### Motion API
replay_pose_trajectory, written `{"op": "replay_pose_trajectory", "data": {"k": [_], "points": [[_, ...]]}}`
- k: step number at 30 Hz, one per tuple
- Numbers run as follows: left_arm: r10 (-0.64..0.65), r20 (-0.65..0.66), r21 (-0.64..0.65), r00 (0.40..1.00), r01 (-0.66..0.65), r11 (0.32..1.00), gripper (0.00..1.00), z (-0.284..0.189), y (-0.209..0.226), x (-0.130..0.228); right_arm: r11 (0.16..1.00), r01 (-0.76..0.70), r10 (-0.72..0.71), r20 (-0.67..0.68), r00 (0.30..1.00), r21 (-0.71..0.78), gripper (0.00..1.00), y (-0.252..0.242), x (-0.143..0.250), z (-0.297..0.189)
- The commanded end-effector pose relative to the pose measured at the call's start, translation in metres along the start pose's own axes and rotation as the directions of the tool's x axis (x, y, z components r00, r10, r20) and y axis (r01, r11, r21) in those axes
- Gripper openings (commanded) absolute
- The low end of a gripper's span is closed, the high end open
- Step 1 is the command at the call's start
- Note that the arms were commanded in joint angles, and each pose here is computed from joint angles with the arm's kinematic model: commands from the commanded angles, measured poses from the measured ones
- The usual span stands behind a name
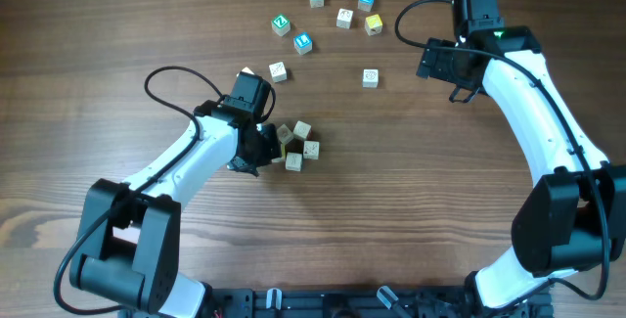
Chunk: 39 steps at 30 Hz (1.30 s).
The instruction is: Form a circle
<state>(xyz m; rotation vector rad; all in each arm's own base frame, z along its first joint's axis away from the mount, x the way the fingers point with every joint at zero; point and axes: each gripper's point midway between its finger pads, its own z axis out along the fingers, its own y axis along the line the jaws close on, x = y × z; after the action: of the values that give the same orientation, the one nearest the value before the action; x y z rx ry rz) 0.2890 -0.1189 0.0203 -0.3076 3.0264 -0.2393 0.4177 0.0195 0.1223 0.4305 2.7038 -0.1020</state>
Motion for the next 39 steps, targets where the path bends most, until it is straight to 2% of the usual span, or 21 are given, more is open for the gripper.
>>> {"op": "replay_pose_trajectory", "data": {"k": [1,18,28,32,36,37,39], "points": [[-0.018,-0.025,0.003,1.000,0.018,1.000,0.04,0.005,0.002,0.005,1.000,0.009,-0.009,0.016,1.000,-0.006,1.00,0.002,-0.004,-0.005],[-0.008,-0.010,0.012,1.000,0.008,1.000,0.04,0.006,-0.007,0.005,1.000,0.009,-0.009,0.016,1.000,-0.006,1.00,0.002,-0.004,-0.005],[-0.006,0.029,-0.057,1.000,0.008,0.998,0.04,0.006,0.005,-0.001,1.000,0.010,-0.010,0.016,1.000,-0.006,1.00,0.002,-0.004,-0.005],[-0.017,0.082,-0.101,0.997,0.025,0.995,0.04,-0.002,0.016,-0.013,1.000,0.010,-0.010,0.016,1.000,-0.006,1.00,0.002,-0.004,-0.005],[-0.057,0.168,-0.056,0.984,0.067,0.996,0.05,-0.027,0.016,-0.038,1.000,0.009,-0.009,0.016,1.000,-0.006,1.00,0.002,-0.004,-0.005],[-0.070,0.189,-0.044,0.979,0.080,0.996,0.06,-0.033,0.017,-0.045,1.000,0.009,-0.009,0.016,1.000,-0.006,1.00,0.002,-0.004,-0.005],[-0.102,0.226,-0.027,0.969,0.111,0.993,0.18,-0.040,0.024,-0.057,1.000,0.009,-0.009,0.016,1.000,-0.006,1.00,0.002,-0.004,-0.005]]}}
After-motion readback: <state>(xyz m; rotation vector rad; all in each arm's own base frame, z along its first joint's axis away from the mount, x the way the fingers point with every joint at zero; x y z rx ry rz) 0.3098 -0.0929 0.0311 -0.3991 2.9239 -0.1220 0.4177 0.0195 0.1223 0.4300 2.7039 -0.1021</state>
